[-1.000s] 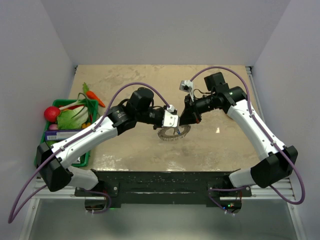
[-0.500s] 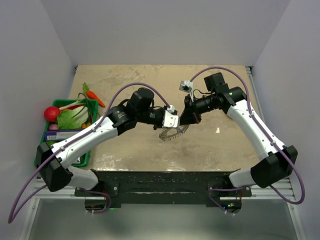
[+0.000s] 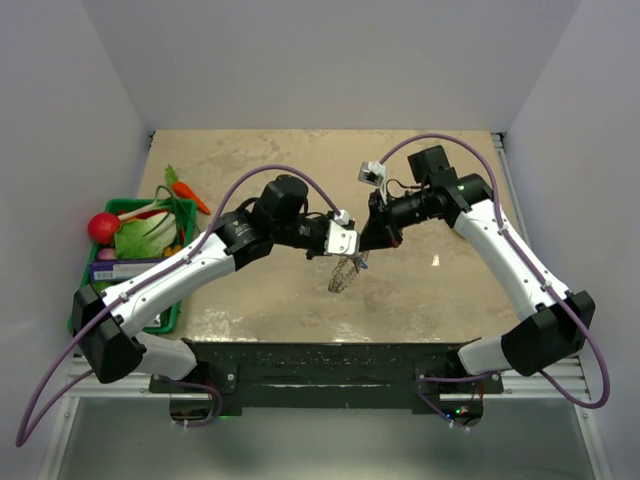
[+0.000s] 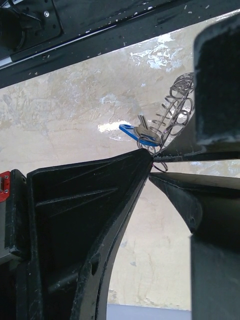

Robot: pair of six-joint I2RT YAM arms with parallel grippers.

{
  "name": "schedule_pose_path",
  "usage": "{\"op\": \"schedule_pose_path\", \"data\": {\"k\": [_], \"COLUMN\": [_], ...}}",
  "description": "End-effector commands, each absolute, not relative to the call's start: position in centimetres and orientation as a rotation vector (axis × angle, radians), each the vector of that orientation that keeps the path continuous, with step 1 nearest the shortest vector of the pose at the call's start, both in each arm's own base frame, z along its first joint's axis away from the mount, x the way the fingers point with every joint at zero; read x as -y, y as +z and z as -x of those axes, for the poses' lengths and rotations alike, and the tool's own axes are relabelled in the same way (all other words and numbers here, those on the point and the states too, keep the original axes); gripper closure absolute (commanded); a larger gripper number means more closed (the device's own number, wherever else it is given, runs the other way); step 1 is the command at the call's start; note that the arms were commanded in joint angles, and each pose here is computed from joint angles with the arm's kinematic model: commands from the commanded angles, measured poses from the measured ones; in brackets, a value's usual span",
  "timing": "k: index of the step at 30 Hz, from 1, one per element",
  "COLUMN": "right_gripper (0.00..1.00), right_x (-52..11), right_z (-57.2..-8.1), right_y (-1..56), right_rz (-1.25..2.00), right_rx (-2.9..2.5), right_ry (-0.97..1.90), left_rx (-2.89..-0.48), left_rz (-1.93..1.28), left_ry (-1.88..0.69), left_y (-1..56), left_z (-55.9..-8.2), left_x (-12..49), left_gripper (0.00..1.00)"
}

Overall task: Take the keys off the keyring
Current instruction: Remove the key from the keyring.

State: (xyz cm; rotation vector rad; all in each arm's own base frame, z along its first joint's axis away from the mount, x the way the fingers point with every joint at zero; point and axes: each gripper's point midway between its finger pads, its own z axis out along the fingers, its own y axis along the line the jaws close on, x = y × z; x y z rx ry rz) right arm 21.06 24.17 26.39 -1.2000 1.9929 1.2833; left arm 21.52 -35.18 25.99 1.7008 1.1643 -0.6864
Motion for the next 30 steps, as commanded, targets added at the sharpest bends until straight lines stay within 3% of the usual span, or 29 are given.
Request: {"op": "schedule_pose_path", "data": {"k": [1, 6, 11, 14, 18, 25, 30], "right_gripper": [1.00, 1.00, 1.00, 0.91, 0.66, 0.56, 0.55], "right_x": [-24.2, -24.3, -24.1, -23.8, -22.8, -20.9, -20.5], "right_z": [-20.6, -20.5, -19.8, -19.5, -19.0, -20.2, -21.1], "right_y": [28.4, 28.7, 29.8, 30.3, 30.6, 32.6, 33.4], "right_rz": [1.216, 1.221, 1.262, 1.298, 1.372, 1.341, 1.268], "right_rx": [-1.905, -1.892, -1.840, -1.805, -1.772, -1.634, -1.576], "right_ry": [1.277, 1.288, 1.291, 1.259, 1.167, 0.861, 0.756], "left_rx": [-1.084, -1.090, -1.106, -1.115, -1.124, -1.177, -1.169], "left_rz": [-1.685, -1.695, -1.684, -1.656, -1.567, -1.377, -1.344], "left_ry": [-0.678, -0.691, -0.721, -0.745, -0.857, -1.118, -1.245], "left_y": [28.5, 28.0, 27.8, 28.2, 29.8, 31.9, 32.3], "left_z": [-21.3, -21.2, -21.0, -20.9, -21.0, -21.8, -21.0], "left_x": [35.7, 36.0, 36.5, 36.7, 36.4, 35.5, 36.0], "left_gripper": [0.83, 1.00, 1.00, 1.00, 1.00, 1.00, 1.00]}}
